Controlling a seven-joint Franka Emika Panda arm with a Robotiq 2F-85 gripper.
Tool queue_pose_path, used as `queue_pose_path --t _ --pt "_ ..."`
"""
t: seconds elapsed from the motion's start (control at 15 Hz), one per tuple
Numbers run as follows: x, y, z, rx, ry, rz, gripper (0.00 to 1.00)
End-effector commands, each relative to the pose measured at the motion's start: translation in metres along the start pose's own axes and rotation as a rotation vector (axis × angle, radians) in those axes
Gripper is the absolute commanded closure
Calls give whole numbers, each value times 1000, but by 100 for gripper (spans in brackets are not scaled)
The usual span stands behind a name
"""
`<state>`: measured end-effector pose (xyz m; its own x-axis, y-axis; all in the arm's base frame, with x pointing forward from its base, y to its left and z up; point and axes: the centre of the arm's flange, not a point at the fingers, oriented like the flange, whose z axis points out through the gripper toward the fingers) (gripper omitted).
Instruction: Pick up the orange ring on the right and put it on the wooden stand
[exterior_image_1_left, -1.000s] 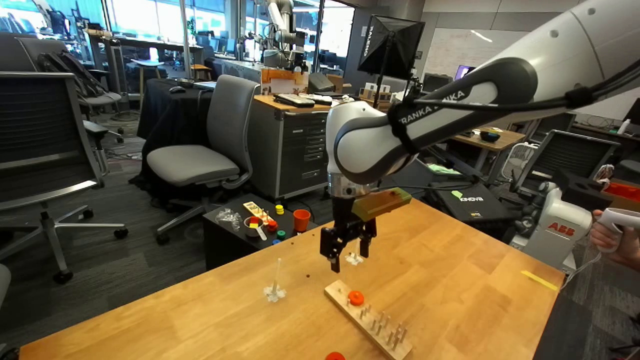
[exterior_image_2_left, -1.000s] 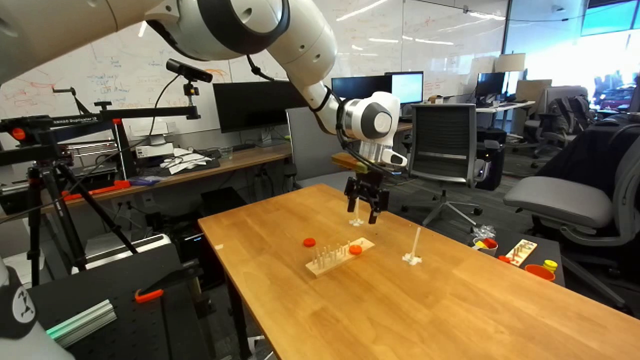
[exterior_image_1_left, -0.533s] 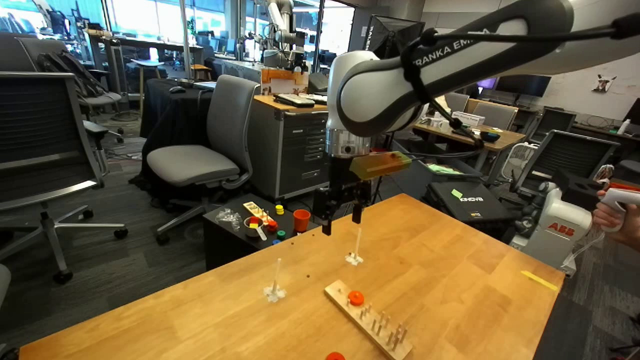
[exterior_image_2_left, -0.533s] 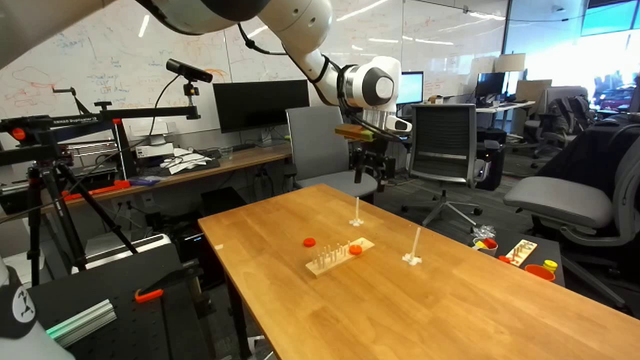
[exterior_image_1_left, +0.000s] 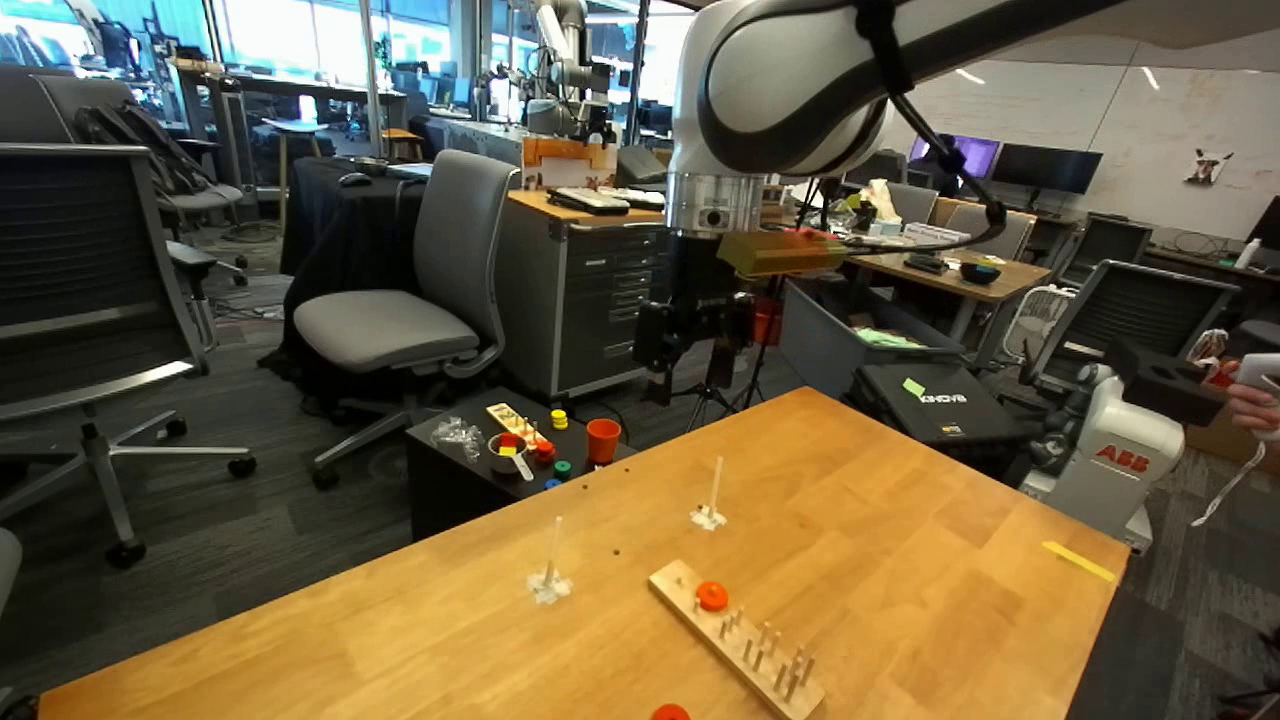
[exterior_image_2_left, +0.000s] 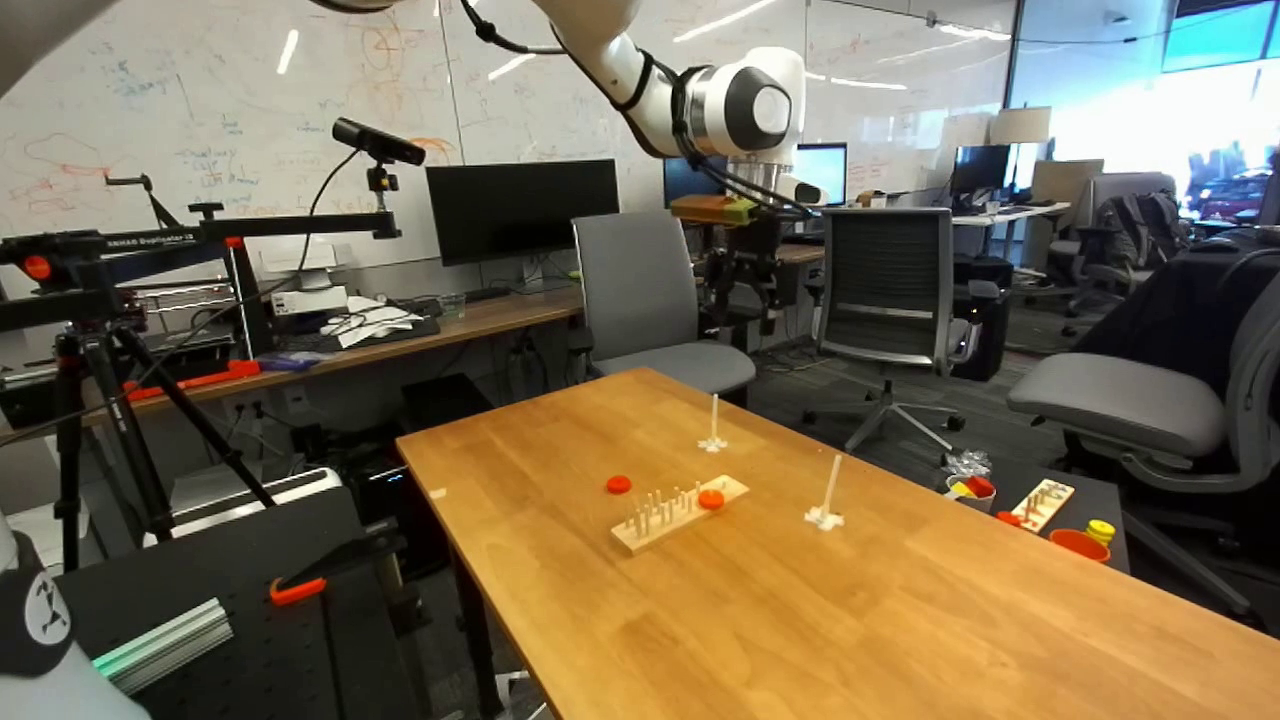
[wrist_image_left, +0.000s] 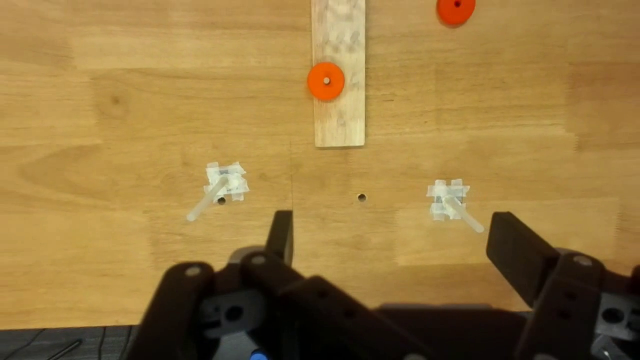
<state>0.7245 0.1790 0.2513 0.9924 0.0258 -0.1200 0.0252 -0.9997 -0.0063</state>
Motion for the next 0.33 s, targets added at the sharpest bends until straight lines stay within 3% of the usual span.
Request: queue_pose_path --t 0.0,0.27 --pt "-1 1 -5 0 0 1 0" --pt "-1 1 5 -2 -11 1 0"
